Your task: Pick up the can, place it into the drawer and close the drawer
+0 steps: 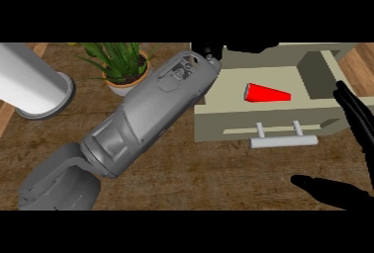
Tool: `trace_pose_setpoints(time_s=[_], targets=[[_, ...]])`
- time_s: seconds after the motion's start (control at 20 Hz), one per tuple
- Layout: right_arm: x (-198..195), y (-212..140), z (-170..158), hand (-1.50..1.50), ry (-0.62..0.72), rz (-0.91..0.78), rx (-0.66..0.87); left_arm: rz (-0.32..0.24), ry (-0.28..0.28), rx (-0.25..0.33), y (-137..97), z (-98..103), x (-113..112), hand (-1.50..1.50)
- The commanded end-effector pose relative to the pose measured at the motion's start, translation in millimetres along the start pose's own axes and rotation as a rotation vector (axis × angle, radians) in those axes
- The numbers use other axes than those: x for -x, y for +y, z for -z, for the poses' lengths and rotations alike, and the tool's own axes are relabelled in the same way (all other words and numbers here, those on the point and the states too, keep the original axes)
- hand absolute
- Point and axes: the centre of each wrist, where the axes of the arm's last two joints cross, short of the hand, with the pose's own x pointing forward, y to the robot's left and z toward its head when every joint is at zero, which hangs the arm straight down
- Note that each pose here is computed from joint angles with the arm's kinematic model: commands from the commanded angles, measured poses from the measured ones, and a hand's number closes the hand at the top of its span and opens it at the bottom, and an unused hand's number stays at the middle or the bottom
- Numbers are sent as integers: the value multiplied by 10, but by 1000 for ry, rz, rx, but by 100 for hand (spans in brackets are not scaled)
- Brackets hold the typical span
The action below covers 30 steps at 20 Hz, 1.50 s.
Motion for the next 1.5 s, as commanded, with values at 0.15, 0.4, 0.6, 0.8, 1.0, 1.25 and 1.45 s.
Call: trace_pose_setpoints(time_s=[0.15,0.4,0.6,0.8,1.0,1.25,1.45], targets=[[142,498,80,-150,11,-226,-90,-16,14,22,57,55,-98,-150],[370,856,187,-150,56,-358,-143,-17,20,14,82,36,-133,-150],[537,995,304,-150,112,-315,-52,0,32,-7,445,150,-113,-150],[697,1406,334,-150,131,-318,-50,3,25,1,568,150,-191,-150],[906,1381,607,-150,134,-354,-48,-6,25,-20,811,185,-196,-150],[1055,1519,623,-150,164,-413,-58,8,36,-8,958,123,-231,-150],[1133,1632,692,-150,165,-464,-47,6,51,0,993,55,-319,-150]])
